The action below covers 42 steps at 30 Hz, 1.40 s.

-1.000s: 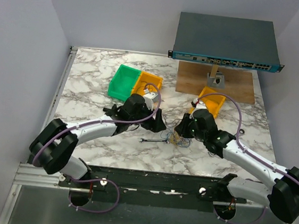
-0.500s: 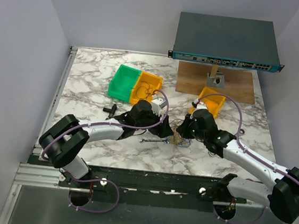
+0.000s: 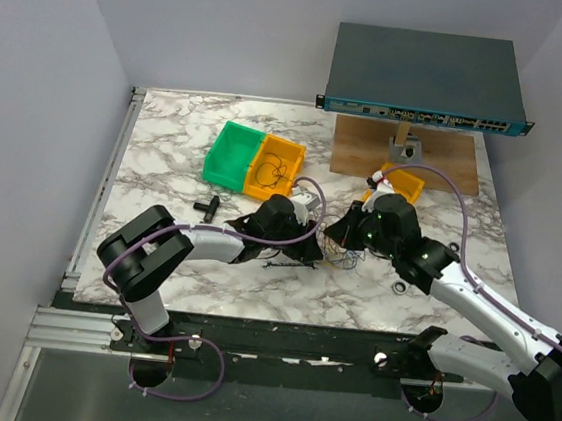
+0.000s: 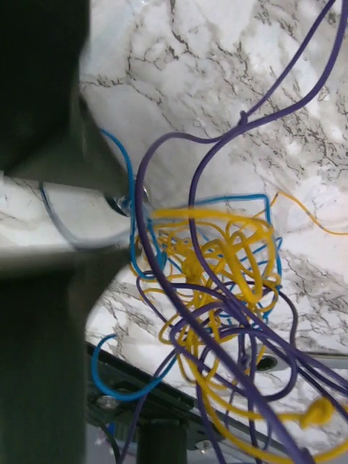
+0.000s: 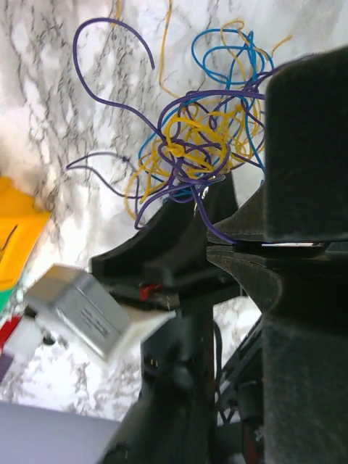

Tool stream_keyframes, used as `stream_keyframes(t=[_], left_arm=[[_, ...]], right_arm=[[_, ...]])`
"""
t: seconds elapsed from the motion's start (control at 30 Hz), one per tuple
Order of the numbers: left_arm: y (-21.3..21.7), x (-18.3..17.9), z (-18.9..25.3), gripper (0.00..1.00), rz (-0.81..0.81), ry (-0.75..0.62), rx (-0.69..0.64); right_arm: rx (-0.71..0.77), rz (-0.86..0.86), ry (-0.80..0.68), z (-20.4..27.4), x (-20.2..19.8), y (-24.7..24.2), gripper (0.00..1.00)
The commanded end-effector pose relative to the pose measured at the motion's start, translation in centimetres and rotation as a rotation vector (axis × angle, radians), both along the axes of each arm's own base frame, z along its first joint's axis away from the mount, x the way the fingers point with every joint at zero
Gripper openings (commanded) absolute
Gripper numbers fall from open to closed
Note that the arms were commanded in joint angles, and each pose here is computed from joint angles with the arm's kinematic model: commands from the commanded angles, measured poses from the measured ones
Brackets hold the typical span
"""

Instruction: Untangle the cables

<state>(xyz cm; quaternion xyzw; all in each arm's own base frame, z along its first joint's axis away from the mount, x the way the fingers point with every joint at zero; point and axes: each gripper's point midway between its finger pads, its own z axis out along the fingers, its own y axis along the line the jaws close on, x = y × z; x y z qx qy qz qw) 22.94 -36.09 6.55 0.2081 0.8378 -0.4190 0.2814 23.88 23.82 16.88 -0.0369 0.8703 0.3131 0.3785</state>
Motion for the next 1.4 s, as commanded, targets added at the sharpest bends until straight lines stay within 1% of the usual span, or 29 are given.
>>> stream_keyframes(t=[0.0,0.03,0.17,0.27,0.43,0.5,0.6,0.7,0.77,0.83,0.9,0.97,1.03,1.1,1.2,1.3,1.37], left_arm=[[-1.2,0.9,1.4,0.1,0.015,-0.038,-0.053],[-1.1,1.0,1.4,0.0,0.022,-0.039,-0.05],[-0.2,1.3,1.2,0.0,0.06,-0.053,-0.024],[1.0,1.3,0.9,0.0,0.087,-0.066,0.015],[5.3,1.9,0.4,0.0,0.184,-0.064,0.089],[7.5,1.9,0.6,0.0,0.233,-0.053,0.085],[10.9,1.7,1.7,0.0,0.302,-0.061,0.069],[14.9,1.8,1.7,0.0,0.424,-0.037,0.14],[17.5,1.9,1.5,0.0,0.509,-0.008,0.158],[19.4,1.9,1.4,0.0,0.58,0.022,0.139],[20.6,1.8,1.8,0.0,0.626,0.03,0.1],[21.6,1.8,2.2,0.0,0.668,0.022,0.091],[22.1,1.8,3.2,0.0,0.676,-0.014,0.092],[20.9,1.4,5.2,0.0,0.579,-0.082,0.046],[19.7,0.7,7.5,0.0,0.473,-0.127,0.015],[19.3,0.3,8.9,0.0,0.442,-0.141,0.01],[18.9,0.1,9.7,0.0,0.427,-0.157,-0.021]], right_arm=[[0.089,0.045,-0.025,4.4,-0.6,1.2,0.01],[0.098,0.047,-0.035,5.2,-0.6,1.2,0.01],[0.1,0.026,-0.124,9.8,0.0,0.5,0.01],[0.076,-0.032,-0.22,14.1,1.1,-0.8,0.01],[-0.015,-0.162,-0.359,20.1,2.3,-4.3,0.01],[-0.054,-0.223,-0.403,21.3,2.6,-6.0,0.01],[-0.108,-0.304,-0.42,21.5,2.8,-8.1,0.01],[-0.157,-0.419,-0.443,21.7,2.8,-10.8,0.01],[-0.184,-0.502,-0.462,22.1,2.6,-12.8,0.01],[-0.207,-0.569,-0.483,22.6,2.3,-14.5,0.01],[-0.22,-0.594,-0.498,22.9,1.9,-15.5,0.01],[-0.216,-0.535,-0.496,22.5,1.7,-14.7,0.01],[-0.209,-0.439,-0.469,21.2,1.4,-13.1,0.01],[-0.195,-0.274,-0.433,19.1,0.8,-10.3,0.01],[-0.149,-0.019,-0.336,14.9,-0.8,-5.8,0.01],[-0.102,0.146,-0.245,11.2,-2.4,-2.9,0.04],[-0.079,0.22,-0.188,9.1,-3.2,-1.5,0.06]])
